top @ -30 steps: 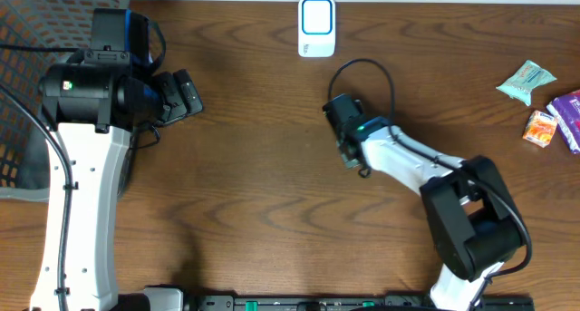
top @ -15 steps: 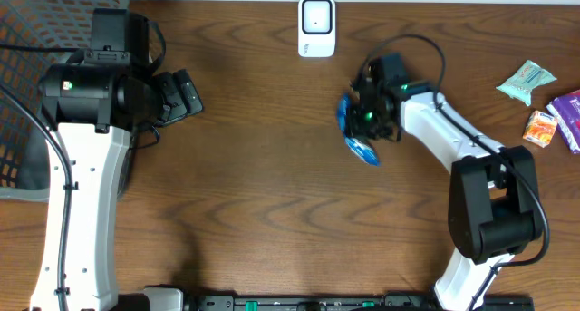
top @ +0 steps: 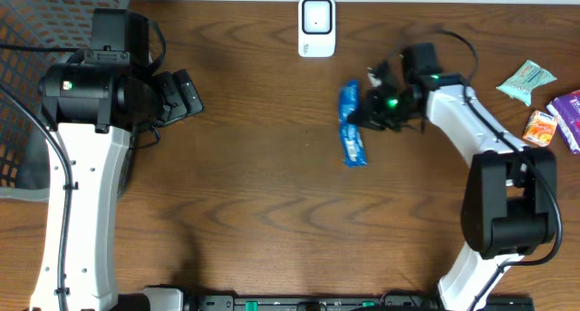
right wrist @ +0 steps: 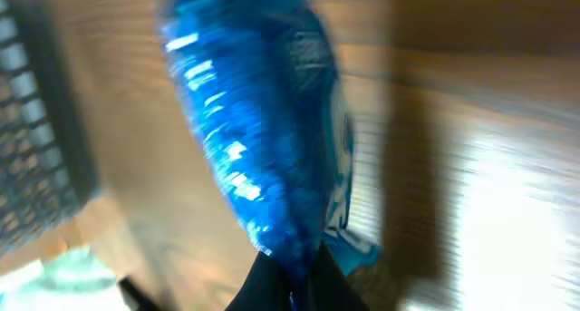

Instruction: Scan the item barcode

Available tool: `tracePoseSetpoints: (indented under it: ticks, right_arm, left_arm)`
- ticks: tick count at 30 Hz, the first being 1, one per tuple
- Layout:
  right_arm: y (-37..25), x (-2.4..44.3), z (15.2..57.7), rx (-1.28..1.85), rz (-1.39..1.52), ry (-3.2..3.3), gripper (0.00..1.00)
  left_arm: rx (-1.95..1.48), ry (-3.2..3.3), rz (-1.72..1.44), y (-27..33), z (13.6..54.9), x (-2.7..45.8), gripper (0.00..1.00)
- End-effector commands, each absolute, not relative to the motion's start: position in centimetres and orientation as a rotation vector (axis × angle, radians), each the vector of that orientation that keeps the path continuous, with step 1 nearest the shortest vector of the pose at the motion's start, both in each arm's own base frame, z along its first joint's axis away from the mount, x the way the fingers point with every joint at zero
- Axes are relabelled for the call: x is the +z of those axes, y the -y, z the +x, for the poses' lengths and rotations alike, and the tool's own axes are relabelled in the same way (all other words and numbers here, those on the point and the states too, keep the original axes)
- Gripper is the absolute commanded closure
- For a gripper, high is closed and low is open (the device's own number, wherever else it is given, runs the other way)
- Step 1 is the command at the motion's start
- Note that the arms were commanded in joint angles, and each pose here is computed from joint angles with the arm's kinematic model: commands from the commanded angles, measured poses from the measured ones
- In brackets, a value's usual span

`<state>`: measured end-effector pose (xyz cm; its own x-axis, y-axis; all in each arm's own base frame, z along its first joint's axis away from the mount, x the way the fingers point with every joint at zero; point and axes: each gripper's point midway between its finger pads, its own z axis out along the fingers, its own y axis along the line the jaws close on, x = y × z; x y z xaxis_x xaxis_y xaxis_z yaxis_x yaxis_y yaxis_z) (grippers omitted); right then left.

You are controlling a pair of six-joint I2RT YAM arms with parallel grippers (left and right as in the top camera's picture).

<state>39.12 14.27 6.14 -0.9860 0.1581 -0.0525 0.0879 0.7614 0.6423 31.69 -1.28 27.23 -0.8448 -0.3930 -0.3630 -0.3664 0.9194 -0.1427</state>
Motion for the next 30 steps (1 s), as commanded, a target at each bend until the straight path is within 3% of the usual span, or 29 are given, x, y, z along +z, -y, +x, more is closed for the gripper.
tracePoseSetpoints:
  ticks: [1,2,7,10,18,23,30]
  right_arm:
    - [-10.2,3.0,38.1,0.867,0.360,-2.916,0.99]
    - [-9.4,2.5,37.9,0.852,0.369,-2.920,0.96]
    - [-4.2,1.1,37.0,0.673,0.518,-2.960,0.46]
    - [-2.6,1.7,36.7,0.671,0.586,-2.969,0.36]
    - [-2.8,5.3,37.0,0.674,0.550,-3.013,0.39]
    - [-4.4,5.0,36.0,0.605,0.447,-3.083,0.63]
    - [-1.5,3.1,33.8,0.068,0.629,-3.156,0.86]
  left_arm:
    - [-0.069,-2.690,-0.556,0.9,31.8,27.2,0.02]
    - [-0.069,-2.690,-0.556,0.9,31.8,27.1,0.02]
    - [-0.069,-2.690,-0.556,0.9,31.8,27.2,0.02]
    - [-0.069,-2.690,-0.555,0.9,31.8,27.2,0.02]
    - [-0.069,-2.690,-0.555,0.9,31.8,27.2,0.02]
    - [-0.069,-2.690,-0.556,0.9,31.8,27.2,0.02]
    - [-0.069,-2.689,-0.556,0.9,31.8,27.2,0.02]
